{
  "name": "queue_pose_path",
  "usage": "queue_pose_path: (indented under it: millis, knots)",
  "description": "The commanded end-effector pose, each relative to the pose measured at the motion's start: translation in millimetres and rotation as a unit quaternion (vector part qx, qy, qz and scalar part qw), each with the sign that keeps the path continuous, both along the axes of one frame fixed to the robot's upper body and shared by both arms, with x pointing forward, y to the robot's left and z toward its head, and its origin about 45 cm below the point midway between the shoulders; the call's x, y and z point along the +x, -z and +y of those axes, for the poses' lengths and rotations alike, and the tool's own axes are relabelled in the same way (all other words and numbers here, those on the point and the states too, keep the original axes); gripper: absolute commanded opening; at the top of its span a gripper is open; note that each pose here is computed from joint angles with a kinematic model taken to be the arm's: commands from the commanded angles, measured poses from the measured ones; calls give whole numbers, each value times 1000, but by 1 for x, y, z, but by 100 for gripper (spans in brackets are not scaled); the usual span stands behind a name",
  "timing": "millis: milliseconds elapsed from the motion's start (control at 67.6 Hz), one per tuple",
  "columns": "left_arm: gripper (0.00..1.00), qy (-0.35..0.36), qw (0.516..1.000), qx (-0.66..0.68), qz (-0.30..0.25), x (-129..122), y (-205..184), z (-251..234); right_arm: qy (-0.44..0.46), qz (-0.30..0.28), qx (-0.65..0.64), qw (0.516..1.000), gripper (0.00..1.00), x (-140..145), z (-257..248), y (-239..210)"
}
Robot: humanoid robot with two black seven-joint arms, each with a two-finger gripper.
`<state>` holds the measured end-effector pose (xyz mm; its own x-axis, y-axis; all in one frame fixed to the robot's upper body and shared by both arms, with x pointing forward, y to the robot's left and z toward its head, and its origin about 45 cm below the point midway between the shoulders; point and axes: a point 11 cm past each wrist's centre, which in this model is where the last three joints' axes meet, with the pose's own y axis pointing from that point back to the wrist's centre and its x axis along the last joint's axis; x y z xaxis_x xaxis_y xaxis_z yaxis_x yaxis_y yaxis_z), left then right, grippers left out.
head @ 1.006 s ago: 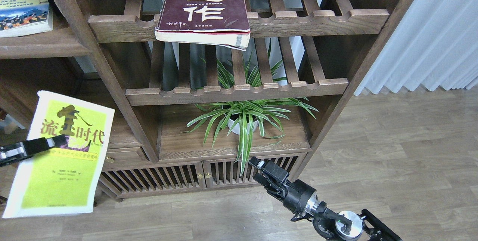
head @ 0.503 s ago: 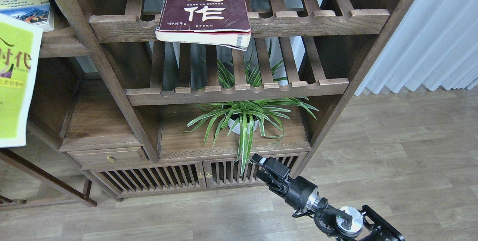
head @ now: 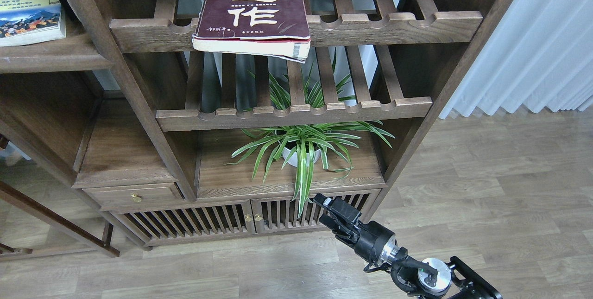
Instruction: Organize books on shelf
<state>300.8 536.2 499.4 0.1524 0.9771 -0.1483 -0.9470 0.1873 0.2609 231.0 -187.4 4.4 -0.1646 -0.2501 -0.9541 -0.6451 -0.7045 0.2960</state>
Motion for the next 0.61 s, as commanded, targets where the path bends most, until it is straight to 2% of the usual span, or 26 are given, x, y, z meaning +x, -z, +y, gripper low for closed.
queue_pose_path:
  millis: [0,148,592]
  knots:
    - [0,8,1000,-17,3,17,7,-1,0,0,0,1000,100,0,0,0]
    - [0,24,999,-37,10,35,17,-9,0,0,0,1000,100,0,0,0]
    - [0,10,997,-69,-30,61,7,-3,4,4,1,1000,100,-4,-2,2]
